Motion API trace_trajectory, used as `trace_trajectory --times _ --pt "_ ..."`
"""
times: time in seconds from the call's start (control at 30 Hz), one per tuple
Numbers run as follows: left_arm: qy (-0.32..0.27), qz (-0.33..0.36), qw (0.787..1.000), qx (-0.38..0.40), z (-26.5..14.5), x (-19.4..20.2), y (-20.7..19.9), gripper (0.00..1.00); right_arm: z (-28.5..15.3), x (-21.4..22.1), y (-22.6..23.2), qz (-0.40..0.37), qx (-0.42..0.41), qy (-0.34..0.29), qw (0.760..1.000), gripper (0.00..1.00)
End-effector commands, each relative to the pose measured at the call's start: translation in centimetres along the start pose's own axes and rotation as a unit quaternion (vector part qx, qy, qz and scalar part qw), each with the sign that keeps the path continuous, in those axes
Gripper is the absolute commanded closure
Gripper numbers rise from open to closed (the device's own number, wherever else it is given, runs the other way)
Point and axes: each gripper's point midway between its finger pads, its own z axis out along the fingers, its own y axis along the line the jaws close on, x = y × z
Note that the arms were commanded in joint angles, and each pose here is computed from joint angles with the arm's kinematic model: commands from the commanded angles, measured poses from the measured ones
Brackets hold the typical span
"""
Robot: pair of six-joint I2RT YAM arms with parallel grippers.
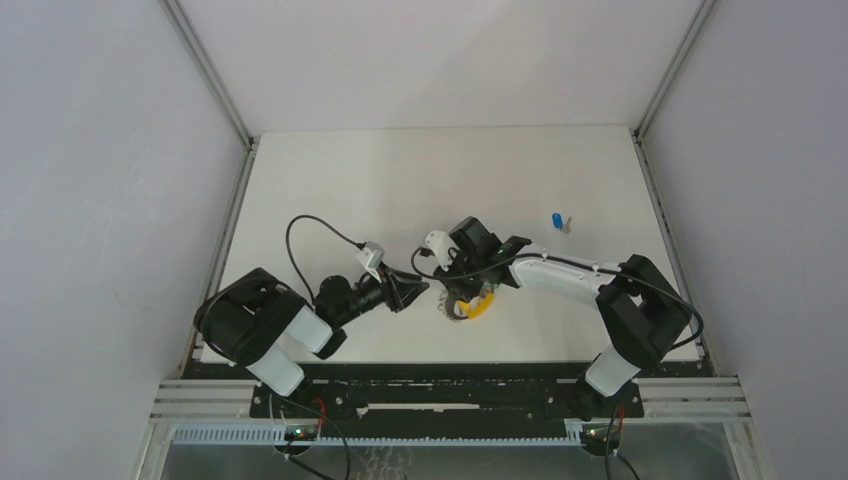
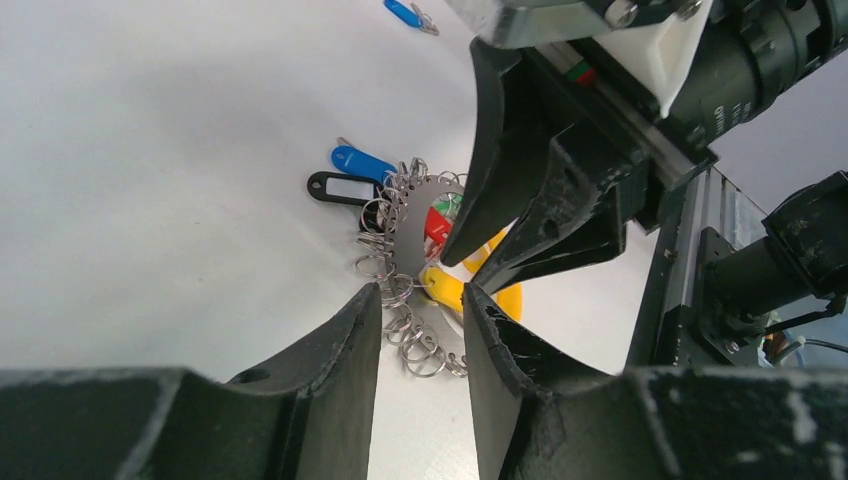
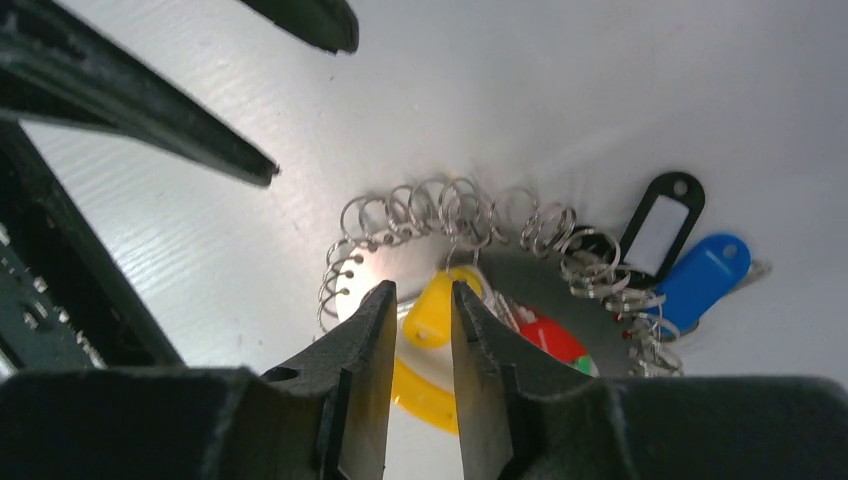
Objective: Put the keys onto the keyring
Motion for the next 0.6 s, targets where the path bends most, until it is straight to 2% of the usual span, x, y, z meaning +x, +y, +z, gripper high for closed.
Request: trace_trajectory --times 0.0,0.57 --pt "-0.025 -0.004 1.000 0.001 0.0 -1.3 -0.2 0.60 1.4 -2.2 -0.8 -0.012 0.024 -0.037 0.999 0.73" --pt "-0.017 -0.002 1.000 0.013 0.5 -1.1 -0.2 0.60 2.9 -0.4 -1.4 -0.014 0.041 0.003 0.999 0.79"
